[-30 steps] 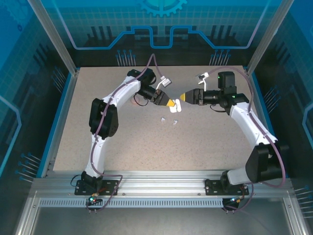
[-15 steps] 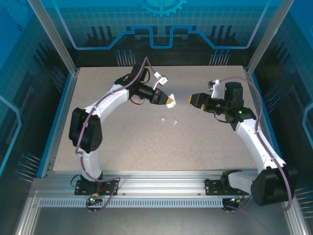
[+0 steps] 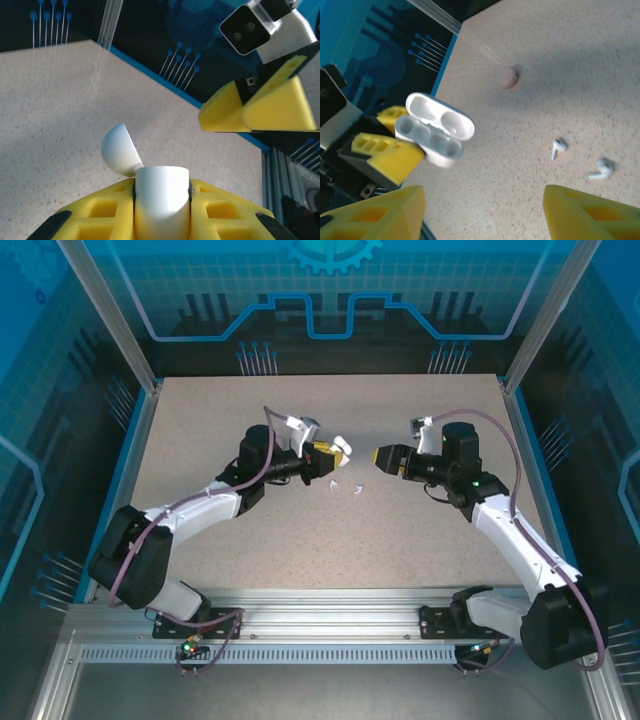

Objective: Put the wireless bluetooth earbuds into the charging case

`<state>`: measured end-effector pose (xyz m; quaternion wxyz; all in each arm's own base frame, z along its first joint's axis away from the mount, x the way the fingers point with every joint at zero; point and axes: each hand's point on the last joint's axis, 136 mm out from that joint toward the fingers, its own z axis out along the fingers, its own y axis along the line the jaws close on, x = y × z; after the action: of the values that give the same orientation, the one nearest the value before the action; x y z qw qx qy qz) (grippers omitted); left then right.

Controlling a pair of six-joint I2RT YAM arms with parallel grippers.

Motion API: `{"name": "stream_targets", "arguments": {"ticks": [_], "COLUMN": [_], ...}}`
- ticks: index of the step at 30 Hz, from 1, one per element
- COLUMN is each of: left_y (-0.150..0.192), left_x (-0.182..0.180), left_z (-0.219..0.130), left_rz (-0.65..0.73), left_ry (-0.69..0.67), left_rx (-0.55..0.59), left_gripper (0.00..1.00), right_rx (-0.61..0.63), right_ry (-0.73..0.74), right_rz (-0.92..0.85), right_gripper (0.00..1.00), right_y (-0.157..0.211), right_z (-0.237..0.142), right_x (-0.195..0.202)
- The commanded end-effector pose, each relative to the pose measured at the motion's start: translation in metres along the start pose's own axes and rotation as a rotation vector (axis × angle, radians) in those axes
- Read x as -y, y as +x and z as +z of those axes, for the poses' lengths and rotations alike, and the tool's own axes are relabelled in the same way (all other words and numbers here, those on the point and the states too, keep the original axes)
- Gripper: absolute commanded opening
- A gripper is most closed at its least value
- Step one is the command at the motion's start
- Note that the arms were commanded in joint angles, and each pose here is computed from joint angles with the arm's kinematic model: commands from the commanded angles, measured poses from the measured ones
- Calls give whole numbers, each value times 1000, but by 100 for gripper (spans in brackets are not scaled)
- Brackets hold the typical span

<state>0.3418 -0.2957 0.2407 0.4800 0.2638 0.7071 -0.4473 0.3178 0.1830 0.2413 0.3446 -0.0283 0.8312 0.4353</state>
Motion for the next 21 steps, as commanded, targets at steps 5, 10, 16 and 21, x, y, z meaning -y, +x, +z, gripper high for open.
{"name": "stream_targets", "arguments": {"ticks": [5, 10, 16, 21], "left_y": [-54, -55, -51, -51], "left_x": [35, 41, 41, 44], "left_z": [-19, -23, -25, -26], "left_rz": [81, 68, 55, 54], "left_ry": [17, 18, 13, 22], "left_rx": [260, 286, 296, 294], "left_gripper": [0, 0, 0, 0], "right_rx": [36, 30, 14, 9], "right_ry": [-141, -206, -274, -300], "right_rz": [-259, -278, -311, -318], "right_gripper": [50, 44, 42, 40], "right_y": [-26, -28, -22, -21], "right_z": [8, 14, 20, 25], "right_x": [-36, -46, -65, -74]}}
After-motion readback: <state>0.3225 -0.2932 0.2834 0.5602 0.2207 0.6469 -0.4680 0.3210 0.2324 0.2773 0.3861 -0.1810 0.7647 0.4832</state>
